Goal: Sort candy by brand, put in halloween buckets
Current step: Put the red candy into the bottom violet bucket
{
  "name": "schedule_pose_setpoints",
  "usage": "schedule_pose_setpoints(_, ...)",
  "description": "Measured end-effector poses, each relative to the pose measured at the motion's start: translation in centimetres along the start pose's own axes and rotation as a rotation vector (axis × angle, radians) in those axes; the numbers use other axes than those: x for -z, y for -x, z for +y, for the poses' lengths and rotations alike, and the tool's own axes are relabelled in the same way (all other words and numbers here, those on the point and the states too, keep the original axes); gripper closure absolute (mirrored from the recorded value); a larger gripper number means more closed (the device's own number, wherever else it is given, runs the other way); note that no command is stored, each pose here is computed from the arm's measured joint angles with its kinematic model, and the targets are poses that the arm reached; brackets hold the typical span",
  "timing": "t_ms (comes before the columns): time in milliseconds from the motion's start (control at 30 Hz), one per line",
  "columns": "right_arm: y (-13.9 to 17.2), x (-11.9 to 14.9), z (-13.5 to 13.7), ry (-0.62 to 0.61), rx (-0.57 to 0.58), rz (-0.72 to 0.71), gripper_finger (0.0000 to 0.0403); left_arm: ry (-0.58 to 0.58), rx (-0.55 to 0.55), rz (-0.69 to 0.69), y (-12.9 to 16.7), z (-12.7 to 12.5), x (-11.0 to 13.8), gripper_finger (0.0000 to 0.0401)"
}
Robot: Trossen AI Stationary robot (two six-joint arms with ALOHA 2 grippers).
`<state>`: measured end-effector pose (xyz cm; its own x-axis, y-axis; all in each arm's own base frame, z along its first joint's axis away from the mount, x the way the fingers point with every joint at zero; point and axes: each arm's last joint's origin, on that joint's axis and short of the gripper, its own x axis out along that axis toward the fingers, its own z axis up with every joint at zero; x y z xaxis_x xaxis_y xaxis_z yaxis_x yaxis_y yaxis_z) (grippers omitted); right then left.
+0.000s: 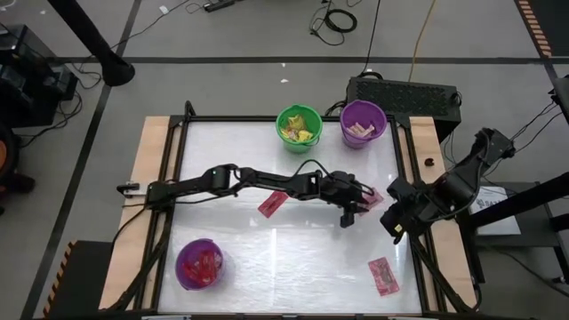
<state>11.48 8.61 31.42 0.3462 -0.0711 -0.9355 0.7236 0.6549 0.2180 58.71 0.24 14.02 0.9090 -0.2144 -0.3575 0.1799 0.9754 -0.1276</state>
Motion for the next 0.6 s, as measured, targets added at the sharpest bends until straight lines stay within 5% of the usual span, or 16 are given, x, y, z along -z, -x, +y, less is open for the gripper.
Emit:
schedule_pose_setpoints(333,0.2,0.8,0.2,-0.005,-0.021,0.012,0.0298,-0.151,-0.215,0.138,-0.5,0.9,2.7,0.0269)
schedule_pose_setpoints(600,0.2,0.8,0.2,-0.004,-0.022,0.010,0.0298,-0.133,-0.126,0.150,-0.5,0.8,2.9,0.0268)
